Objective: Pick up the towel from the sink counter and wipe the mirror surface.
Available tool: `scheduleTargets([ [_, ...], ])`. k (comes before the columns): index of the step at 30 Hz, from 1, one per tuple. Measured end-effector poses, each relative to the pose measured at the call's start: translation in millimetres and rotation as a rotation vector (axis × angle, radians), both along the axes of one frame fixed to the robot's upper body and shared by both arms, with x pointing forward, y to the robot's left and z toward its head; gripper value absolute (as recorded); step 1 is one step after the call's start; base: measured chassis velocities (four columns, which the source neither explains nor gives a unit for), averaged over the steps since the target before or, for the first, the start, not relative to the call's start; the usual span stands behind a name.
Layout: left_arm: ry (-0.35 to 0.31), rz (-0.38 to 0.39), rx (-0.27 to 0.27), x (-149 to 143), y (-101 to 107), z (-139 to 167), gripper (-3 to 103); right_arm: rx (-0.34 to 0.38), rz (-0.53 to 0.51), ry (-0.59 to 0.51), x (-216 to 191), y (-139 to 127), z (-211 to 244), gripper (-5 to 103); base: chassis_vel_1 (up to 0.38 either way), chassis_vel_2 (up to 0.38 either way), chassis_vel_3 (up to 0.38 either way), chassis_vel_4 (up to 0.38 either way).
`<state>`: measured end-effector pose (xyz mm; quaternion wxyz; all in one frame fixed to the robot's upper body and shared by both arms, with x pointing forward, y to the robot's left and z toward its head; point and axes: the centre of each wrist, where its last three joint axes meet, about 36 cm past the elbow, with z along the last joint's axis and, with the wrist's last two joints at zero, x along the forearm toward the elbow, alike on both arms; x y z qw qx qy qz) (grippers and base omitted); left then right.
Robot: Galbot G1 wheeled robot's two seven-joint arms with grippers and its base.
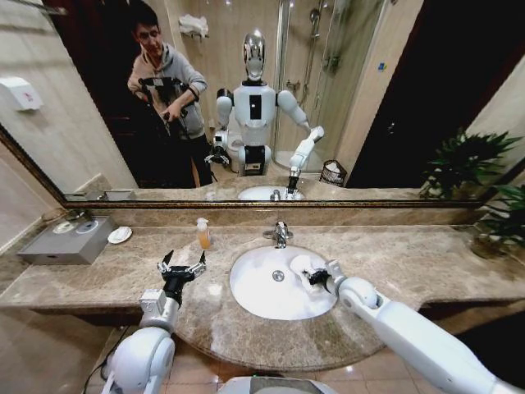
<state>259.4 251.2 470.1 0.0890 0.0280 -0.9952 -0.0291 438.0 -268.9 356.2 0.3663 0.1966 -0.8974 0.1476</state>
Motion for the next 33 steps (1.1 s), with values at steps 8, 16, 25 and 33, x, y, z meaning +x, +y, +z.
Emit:
scheduleTargets([
  [8, 0.000, 0.000, 0.000, 0.0, 0.0, 0.0, 100, 0.014, -0.006, 0.039, 7.6, 6.3, -46.9, 19, 0.000, 0.000, 0.000, 0.000],
  [16, 0.000, 0.000, 0.000, 0.0, 0.0, 0.0, 100, 0.095, 0.096, 0.028, 25.9, 98.2, -45.7, 19, 0.000, 0.000, 0.000, 0.000],
  [25, 0.000, 0.000, 0.000, 0.0, 0.0, 0.0, 100, 0.119, 0.159, 0.029, 28.6, 157.0, -42.8, 19, 0.000, 0.000, 0.000, 0.000],
  [33, 0.000, 0.000, 0.000, 0.1, 0.0, 0.1, 100, -0.057, 0.057, 0.032, 14.0, -7.2, -39.7, 19, 0.000, 0.000, 0.000, 0.000],
])
